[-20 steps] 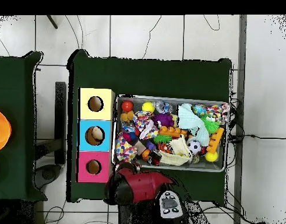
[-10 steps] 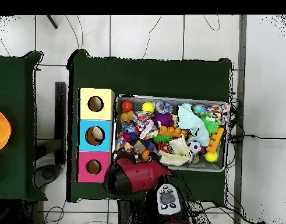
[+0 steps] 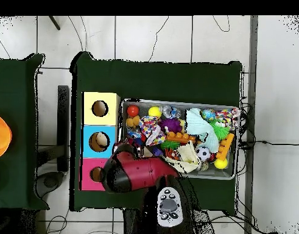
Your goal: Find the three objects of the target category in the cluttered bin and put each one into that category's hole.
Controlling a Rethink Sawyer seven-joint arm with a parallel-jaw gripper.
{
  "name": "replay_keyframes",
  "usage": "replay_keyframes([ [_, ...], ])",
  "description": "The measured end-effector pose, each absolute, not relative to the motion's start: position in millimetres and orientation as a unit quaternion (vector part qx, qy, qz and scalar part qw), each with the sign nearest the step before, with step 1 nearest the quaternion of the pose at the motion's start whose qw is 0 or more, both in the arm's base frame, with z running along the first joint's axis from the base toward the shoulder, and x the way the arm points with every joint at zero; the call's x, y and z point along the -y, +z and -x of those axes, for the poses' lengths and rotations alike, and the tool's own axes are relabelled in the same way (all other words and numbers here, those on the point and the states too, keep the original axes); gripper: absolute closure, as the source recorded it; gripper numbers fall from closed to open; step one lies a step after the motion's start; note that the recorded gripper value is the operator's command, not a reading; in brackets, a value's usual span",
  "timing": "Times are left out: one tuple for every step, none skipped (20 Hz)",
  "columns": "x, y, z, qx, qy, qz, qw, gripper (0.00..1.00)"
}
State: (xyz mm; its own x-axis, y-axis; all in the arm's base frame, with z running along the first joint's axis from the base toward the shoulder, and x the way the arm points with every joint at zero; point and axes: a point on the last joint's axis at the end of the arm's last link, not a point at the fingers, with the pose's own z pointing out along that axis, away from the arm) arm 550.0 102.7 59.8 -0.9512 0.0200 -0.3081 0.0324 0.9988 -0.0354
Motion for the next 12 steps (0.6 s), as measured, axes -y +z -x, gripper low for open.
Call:
replay_keyframes([
  [-104,63,-554,-0.987,-0.021,-0.014,0.160,0.00],
  [-106,65,-558,-0.986,-0.021,-0.014,0.165,0.00],
  [-107,68,-561,-0.985,-0.022,-0.014,0.169,0.00],
  [-110,74,-568,-0.984,-0.022,-0.014,0.178,0.00],
  [-112,77,-572,-0.983,-0.022,-0.015,0.183,0.00],
  [-113,80,-575,-0.982,-0.022,-0.014,0.187,0.00],
  [-116,86,-582,-0.980,-0.022,-0.014,0.197,0.00],
  [-116,87,-584,-0.980,-0.022,-0.014,0.199,0.00],
  [-116,89,-586,-0.979,-0.022,-0.013,0.201,0.00],
  [-115,90,-588,-0.979,-0.022,-0.014,0.204,0.00],
  [-114,91,-592,-0.978,-0.024,-0.011,0.206,0.00],
  [-113,90,-592,-0.978,-0.025,-0.009,0.206,0.00],
])
